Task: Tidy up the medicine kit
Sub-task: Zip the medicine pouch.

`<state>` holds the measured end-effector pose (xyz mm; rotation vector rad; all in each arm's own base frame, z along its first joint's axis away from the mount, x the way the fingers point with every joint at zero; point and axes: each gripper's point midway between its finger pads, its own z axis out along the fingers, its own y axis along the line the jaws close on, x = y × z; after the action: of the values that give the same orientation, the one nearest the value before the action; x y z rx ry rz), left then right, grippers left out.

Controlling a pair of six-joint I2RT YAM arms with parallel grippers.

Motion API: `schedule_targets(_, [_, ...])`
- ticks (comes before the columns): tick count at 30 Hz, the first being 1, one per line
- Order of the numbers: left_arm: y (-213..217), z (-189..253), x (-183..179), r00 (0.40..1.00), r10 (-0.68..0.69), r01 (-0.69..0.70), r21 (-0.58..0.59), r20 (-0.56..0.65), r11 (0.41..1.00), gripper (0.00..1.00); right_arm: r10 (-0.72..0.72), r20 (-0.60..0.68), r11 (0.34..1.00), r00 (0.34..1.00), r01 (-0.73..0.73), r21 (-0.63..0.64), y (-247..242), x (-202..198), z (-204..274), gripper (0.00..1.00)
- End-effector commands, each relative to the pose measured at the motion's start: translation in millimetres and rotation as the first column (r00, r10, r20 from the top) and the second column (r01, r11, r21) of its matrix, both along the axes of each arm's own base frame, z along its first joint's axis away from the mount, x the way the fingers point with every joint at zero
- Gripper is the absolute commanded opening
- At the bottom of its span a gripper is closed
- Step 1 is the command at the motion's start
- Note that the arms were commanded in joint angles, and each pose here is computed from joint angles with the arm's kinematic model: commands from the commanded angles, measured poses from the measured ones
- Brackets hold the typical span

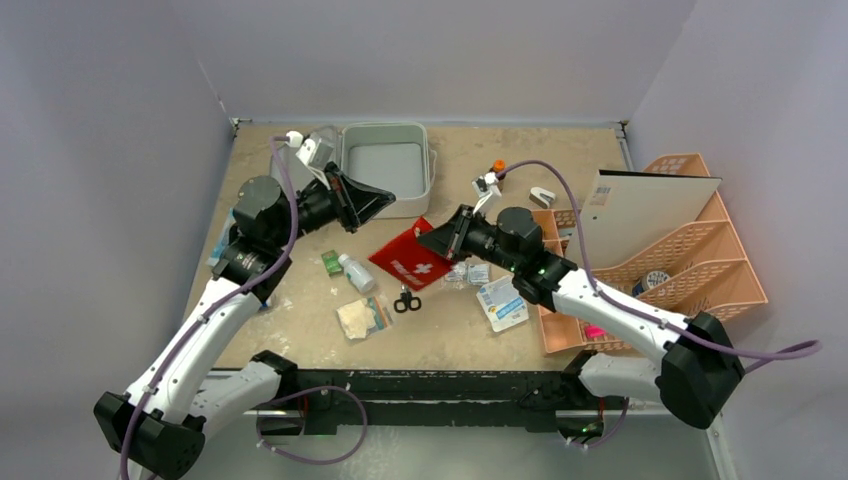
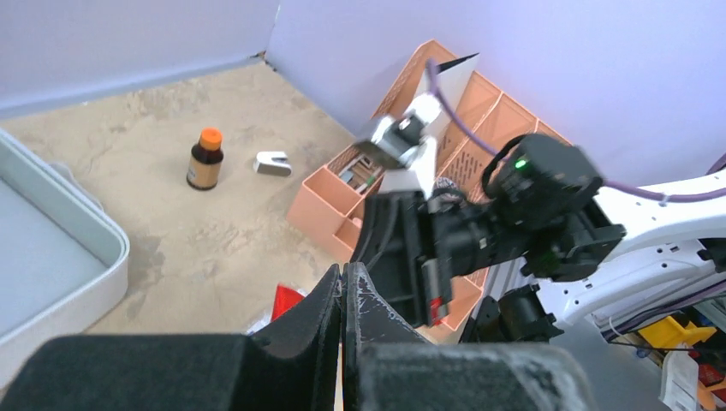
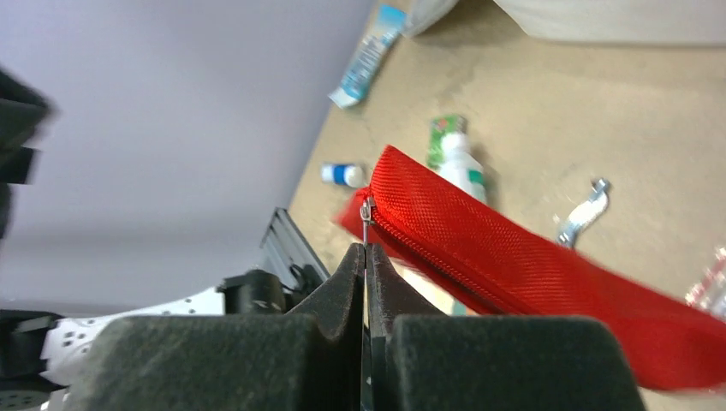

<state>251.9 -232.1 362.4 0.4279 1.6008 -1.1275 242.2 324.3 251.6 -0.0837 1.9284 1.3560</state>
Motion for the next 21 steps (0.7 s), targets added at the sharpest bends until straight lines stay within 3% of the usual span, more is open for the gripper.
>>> schedule_targets(1, [-1,22,-2,0.998,-0.013,0.015,-0.040,0.063,0.999,0.00,0.023,0.029,1.000,0.999,-0.023,0.020,2,-1,6,0.00])
schedule_targets(4, [3,-2,1,0.999,0.005,-0.002,0.058,-0.037,0.998,0.00,0.036,0.113,0.999,0.993,-0.036,-0.002,0,0,25,0.00])
schedule_targets(7, [6,-12,3,0.988,0.031,-0.012,0.130,-0.151,0.991,0.19,0.094,0.222,0.995,0.970,-0.088,-0.036,1,-6,44,0.00])
schedule_targets(10, [3,-20,2,0.968,0.018,0.030,0.185,-0.250,0.982,0.28,0.159,0.316,0.987,0.935,-0.143,-0.075,2,-14,52,0.00])
schedule_targets(16, [-4,-11,-6,0.976,-0.078,0.115,0.179,-0.203,0.977,0.48,0.200,0.384,0.979,0.901,-0.170,-0.111,2,-17,61,0.00])
schedule_targets(21, [-10,-21,-2,0.959,-0.100,0.156,0.202,-0.264,0.967,0.50,0.222,0.410,0.975,0.884,-0.198,-0.101,8,-18,67,0.00])
